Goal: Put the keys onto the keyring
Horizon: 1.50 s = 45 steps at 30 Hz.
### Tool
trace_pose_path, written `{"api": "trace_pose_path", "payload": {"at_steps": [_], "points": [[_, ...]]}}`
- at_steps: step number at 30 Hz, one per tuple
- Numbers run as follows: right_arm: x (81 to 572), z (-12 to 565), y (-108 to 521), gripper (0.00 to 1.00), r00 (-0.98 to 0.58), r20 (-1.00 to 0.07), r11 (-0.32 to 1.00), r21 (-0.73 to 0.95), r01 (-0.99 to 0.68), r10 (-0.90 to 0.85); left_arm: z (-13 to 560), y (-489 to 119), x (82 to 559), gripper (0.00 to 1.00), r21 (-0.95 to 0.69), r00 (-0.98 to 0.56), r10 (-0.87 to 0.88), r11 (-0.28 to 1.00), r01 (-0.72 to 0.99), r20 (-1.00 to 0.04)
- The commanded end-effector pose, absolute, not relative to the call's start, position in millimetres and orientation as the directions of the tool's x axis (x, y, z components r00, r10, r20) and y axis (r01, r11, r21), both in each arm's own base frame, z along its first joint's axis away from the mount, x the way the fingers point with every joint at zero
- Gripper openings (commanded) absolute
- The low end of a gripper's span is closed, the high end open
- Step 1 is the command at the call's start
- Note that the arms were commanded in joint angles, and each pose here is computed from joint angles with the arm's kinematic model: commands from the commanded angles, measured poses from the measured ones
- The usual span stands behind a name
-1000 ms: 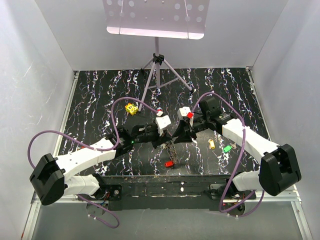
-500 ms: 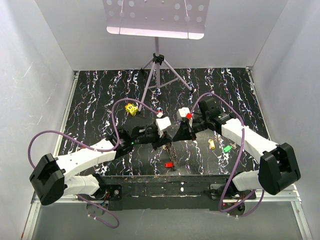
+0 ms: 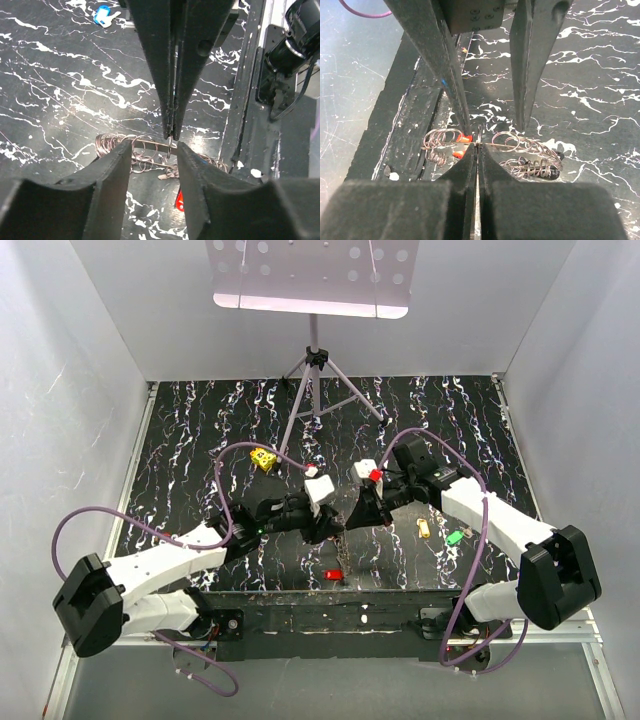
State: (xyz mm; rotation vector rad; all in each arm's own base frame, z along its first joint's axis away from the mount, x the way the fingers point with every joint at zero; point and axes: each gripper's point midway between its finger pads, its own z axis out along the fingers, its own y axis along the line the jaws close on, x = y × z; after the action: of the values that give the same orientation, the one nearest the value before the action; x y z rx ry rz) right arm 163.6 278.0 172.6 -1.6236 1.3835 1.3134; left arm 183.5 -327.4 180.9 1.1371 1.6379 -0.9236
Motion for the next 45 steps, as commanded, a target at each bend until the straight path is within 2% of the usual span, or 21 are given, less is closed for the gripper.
{"api": "trace_pose_path", "payload": {"at_steps": [1,4,5,7,17,22,27,40,45], "points": [[159.2,194.1,284.6,0.01,-0.016,-0.956,-0.299,0.107,-0.948,-0.292,199.2,-317.7,183.2,0.45,-0.052,-0.125,0.204,0.33,0.943,-0.971],[156.2,192.1,285.5,0.01,0.015,-0.952,-0.311,0.085,-0.947,-0.306,205.1,-307.8,180.0,0.53,-0.036,-0.104,0.178,0.35,0.936,-0.979],[156.1,189.3,284.9,0.01,0.037,-0.946,-0.311,0.069,-0.948,-0.321,202.9,-304.0,178.3,0.59,-0.035,-0.105,0.179,0.355,0.934,-0.978],[155.3,181.3,285.1,0.01,0.108,-0.923,-0.315,0.015,-0.949,-0.369,205.0,-294.8,176.1,0.65,-0.032,-0.104,0.17,0.38,0.924,-0.98],[156.3,162.6,284.4,0.01,0.23,-0.81,-0.326,-0.051,-0.944,-0.539,196.9,-277.3,147.1,0.67,-0.04,-0.089,0.14,0.321,0.946,-0.986],[151.6,158.3,287.6,0.01,0.236,-0.79,-0.347,-0.032,-0.937,-0.566,178.3,-288.3,152.7,0.65,-0.039,-0.105,0.208,0.3,0.953,-0.972],[150.4,158.5,289.0,0.01,0.218,-0.787,-0.346,-0.006,-0.938,-0.578,177.3,-295.9,160.9,0.61,-0.016,-0.077,0.187,0.305,0.952,-0.979],[137.8,164.3,290.1,0.01,0.213,-0.808,-0.403,0.033,-0.915,-0.55,178.8,-299.5,159.2,0.34,-0.045,-0.084,0.116,0.304,0.952,-0.99],[137.5,165.1,292.3,0.01,0.202,-0.815,-0.398,0.038,-0.916,-0.543,180.7,-305.6,155.4,0.29,-0.1,-0.129,0.087,0.283,0.954,-0.988]]}}
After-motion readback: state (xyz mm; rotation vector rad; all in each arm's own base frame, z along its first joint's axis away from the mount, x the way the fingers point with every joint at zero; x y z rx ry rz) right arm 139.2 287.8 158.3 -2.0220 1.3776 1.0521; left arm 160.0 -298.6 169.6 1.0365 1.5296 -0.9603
